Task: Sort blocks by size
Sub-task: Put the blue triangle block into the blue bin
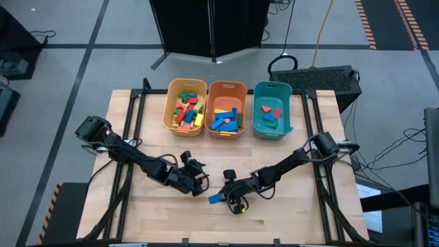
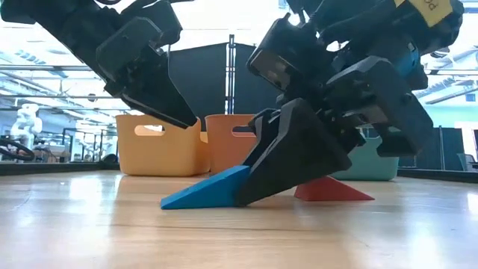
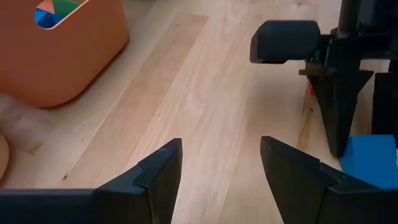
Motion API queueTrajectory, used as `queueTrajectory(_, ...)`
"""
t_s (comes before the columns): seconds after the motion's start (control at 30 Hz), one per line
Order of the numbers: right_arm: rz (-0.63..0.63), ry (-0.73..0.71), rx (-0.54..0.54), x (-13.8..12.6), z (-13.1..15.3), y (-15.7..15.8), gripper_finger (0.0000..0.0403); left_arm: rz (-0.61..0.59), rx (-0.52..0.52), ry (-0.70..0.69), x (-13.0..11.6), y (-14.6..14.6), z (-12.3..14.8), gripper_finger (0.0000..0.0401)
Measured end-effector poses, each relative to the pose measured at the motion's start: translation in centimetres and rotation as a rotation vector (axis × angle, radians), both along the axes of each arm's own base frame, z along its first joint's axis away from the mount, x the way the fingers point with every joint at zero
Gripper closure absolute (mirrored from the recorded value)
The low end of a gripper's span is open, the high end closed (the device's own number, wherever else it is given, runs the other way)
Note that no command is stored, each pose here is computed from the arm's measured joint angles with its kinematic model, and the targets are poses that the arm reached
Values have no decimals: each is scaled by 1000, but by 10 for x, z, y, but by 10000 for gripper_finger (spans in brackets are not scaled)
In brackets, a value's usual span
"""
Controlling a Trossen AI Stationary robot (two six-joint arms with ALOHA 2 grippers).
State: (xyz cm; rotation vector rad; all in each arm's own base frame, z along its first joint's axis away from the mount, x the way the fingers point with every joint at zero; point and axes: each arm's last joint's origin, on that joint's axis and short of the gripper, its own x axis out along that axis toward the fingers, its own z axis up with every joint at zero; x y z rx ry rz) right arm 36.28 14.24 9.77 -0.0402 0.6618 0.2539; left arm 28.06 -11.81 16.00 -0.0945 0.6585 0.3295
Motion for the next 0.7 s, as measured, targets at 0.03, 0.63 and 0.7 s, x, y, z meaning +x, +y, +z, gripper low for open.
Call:
queueTrajectory(0.03,1,-1,-2,0,1,0,282,0,0,1,0,0,0,183)
queueTrajectory(0.63,-61,74,-148,-45,100,-24,283,-4,2,6,-1,-1,0,183)
queueTrajectory(0.7,-92,85,-182,-55,113,-30,283,-1,-4,3,-1,-2,0,183)
